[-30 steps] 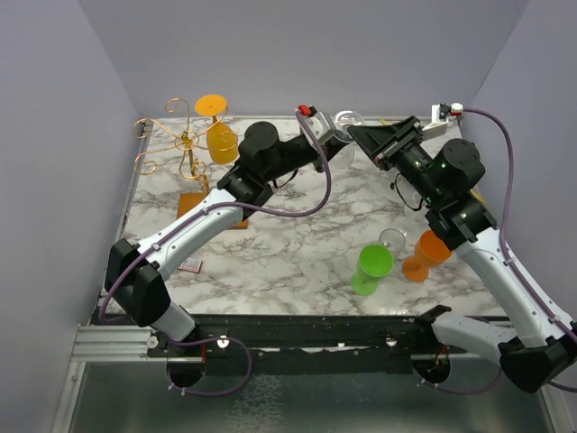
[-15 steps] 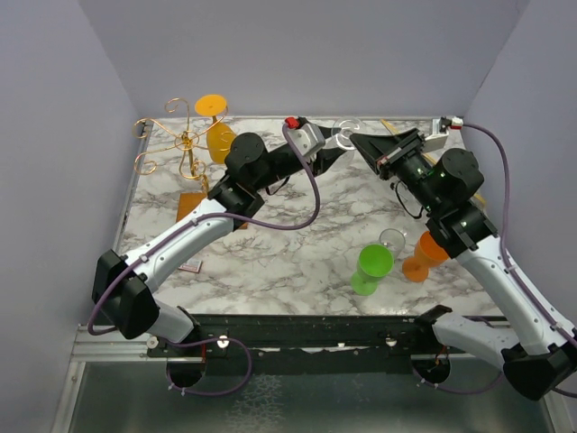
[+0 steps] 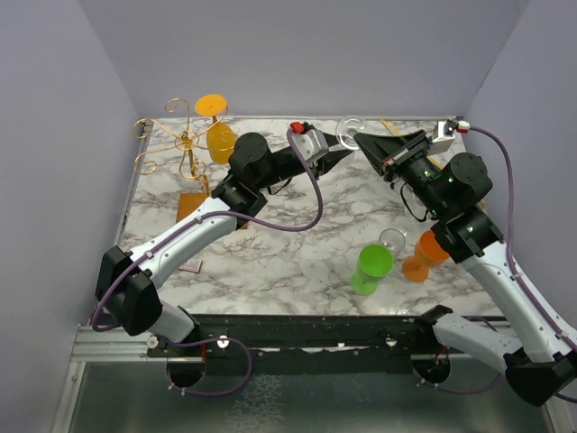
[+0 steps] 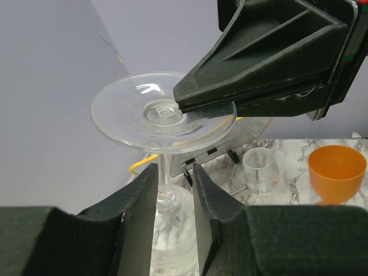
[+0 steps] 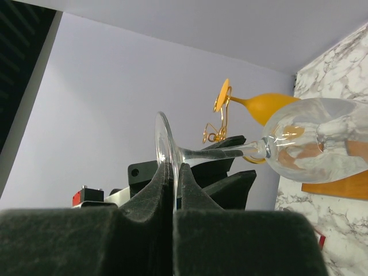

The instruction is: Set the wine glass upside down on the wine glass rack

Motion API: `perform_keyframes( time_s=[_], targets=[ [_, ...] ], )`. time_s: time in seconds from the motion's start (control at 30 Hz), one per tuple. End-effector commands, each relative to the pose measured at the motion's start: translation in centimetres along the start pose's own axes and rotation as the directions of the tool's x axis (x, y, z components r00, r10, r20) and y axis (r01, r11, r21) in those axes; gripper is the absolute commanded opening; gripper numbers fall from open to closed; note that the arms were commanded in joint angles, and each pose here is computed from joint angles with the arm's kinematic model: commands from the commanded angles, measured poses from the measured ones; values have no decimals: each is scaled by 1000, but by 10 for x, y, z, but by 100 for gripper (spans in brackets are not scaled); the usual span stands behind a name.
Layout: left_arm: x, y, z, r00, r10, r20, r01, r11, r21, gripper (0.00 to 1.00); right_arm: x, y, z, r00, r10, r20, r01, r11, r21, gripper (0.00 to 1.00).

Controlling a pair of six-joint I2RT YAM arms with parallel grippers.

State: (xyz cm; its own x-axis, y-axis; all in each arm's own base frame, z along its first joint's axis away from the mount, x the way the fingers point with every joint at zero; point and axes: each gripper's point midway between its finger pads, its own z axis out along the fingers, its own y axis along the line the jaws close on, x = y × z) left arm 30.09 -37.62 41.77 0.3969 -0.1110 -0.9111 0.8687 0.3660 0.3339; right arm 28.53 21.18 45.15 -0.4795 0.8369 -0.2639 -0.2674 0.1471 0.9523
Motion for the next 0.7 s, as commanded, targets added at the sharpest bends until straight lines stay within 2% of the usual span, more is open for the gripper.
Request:
perform_keyframes(
  time_s=[0.0, 0.5, 0.6, 0.67],
  targets=[
    [2, -10, 4, 1000, 24, 17, -25, 998, 62, 29, -3, 24, -8, 1000, 19, 6, -19, 997, -79, 1],
    [24, -3, 11, 997, 71, -18, -71, 996, 48, 26, 9, 25, -7, 997, 43, -67, -49, 995, -90, 1],
    [28, -2, 13, 997, 79, -24, -78, 996, 45, 18, 11, 22, -5, 996, 51, -75, -57, 995, -84, 1],
    [29, -3, 12, 996, 87, -26, -86, 995, 52, 3, 11, 20, -4, 996, 54, -74, -59, 995, -79, 1]
  ],
)
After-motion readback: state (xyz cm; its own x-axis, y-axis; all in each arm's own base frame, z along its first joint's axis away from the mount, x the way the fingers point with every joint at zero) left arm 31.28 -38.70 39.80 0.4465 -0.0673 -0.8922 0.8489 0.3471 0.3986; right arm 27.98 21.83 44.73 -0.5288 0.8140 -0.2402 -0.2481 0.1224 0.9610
